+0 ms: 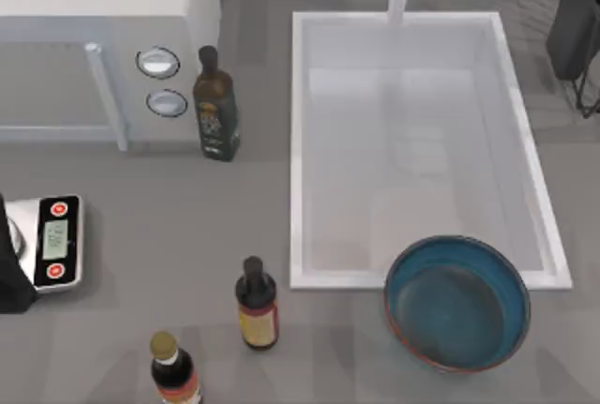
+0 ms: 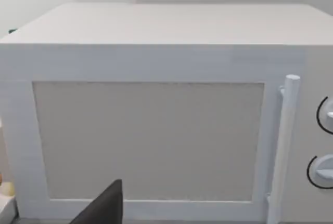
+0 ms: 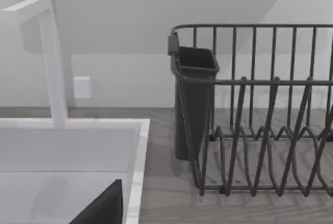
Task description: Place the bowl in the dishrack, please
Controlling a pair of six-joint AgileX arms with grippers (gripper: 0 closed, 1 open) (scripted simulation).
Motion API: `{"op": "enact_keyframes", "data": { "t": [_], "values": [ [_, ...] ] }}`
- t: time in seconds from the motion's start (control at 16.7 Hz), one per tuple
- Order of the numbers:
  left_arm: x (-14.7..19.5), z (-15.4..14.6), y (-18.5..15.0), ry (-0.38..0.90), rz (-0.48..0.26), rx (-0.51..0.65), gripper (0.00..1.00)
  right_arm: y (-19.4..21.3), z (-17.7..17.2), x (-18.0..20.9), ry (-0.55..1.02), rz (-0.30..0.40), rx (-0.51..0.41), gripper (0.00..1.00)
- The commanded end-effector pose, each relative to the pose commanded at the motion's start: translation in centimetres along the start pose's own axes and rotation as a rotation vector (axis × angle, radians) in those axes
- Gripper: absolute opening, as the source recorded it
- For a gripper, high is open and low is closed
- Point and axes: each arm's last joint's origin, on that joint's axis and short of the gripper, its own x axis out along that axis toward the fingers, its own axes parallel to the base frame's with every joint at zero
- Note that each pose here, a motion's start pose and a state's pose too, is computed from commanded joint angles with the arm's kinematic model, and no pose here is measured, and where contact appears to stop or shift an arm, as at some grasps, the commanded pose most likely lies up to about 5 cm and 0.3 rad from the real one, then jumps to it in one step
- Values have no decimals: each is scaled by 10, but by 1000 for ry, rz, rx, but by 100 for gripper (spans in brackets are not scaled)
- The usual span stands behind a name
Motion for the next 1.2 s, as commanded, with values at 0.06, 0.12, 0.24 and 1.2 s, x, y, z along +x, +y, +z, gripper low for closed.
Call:
{"op": "enact_keyframes", "data": {
  "t": [0.06,0.12,0.24,1.2],
  "values": [
    [0,0,0,0,0,0,100,0,0,0,0,0,0,100],
    [0,0,0,0,0,0,100,0,0,0,1,0,0,100],
    [0,0,0,0,0,0,100,2,5,0,33,15,15,100],
    [0,0,0,0,0,0,100,91,74,99,1286,61,81,100]
  ]
}}
